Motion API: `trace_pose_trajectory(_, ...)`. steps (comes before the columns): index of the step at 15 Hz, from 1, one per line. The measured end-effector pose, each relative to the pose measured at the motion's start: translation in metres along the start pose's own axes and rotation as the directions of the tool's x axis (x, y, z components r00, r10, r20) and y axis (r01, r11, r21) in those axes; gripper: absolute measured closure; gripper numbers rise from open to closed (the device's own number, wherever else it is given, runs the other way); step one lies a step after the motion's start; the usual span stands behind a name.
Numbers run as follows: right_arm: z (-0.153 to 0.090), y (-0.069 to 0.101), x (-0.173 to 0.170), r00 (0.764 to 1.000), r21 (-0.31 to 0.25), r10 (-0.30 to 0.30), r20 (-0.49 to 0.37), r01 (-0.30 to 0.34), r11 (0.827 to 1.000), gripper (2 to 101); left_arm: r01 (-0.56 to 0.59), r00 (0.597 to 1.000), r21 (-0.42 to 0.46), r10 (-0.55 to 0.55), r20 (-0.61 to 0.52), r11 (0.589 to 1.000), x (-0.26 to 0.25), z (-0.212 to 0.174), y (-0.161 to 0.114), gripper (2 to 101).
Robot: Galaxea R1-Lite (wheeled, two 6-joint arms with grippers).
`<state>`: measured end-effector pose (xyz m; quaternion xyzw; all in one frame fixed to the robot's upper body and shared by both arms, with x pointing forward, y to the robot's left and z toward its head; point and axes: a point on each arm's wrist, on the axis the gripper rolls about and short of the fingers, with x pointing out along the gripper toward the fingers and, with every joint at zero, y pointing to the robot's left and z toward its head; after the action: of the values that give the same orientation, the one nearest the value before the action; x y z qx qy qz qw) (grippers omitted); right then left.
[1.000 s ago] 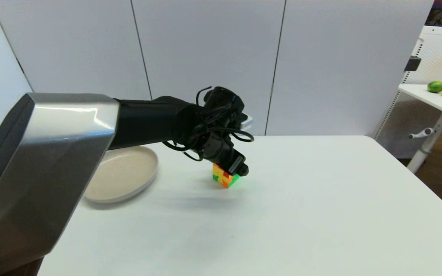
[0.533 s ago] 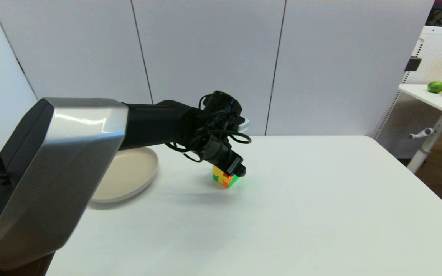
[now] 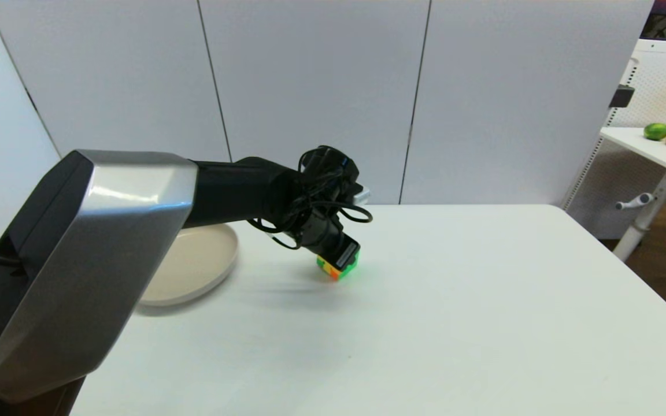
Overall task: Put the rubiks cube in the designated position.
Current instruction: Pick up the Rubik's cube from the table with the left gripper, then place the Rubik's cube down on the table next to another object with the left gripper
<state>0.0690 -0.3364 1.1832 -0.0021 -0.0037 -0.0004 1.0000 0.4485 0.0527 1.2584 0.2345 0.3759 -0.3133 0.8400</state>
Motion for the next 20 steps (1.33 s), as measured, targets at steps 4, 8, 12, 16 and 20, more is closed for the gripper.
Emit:
trace_pose_trajectory(4, 0.000, 0.000, 0.000, 1.000, 0.000, 0.000, 0.000, 0.000, 1.000, 5.0, 0.011, 1.000, -0.006, -0.011, 0.009, 1.000, -0.004, 0.002, 0.000, 48.6)
trace_pose_trajectory(8, 0.000, 0.000, 0.000, 1.000, 0.000, 0.000, 0.000, 0.000, 1.000, 5.0, -0.003, 0.996, -0.083, 0.010, 0.086, 0.997, -0.034, 0.012, 0.012, 48.7)
trace_pose_trajectory(12, 0.000, 0.000, 0.000, 1.000, 0.000, 0.000, 0.000, 0.000, 1.000, 5.0, -0.087, 0.979, -0.171, 0.116, 0.167, 0.981, -0.086, 0.011, 0.061, 48.8)
trace_pose_trajectory(16, 0.000, 0.000, 0.000, 1.000, 0.000, 0.000, 0.000, 0.000, 1.000, 5.0, -0.217, 0.944, -0.310, 0.281, 0.176, 0.925, -0.146, -0.019, 0.127, 48.8)
trace_pose_trajectory(20, 0.000, 0.000, 0.000, 1.000, 0.000, 0.000, 0.000, 0.000, 1.000, 5.0, -0.360, 0.892, -0.452, 0.444, 0.091, 0.816, -0.185, -0.074, 0.185, 48.8)
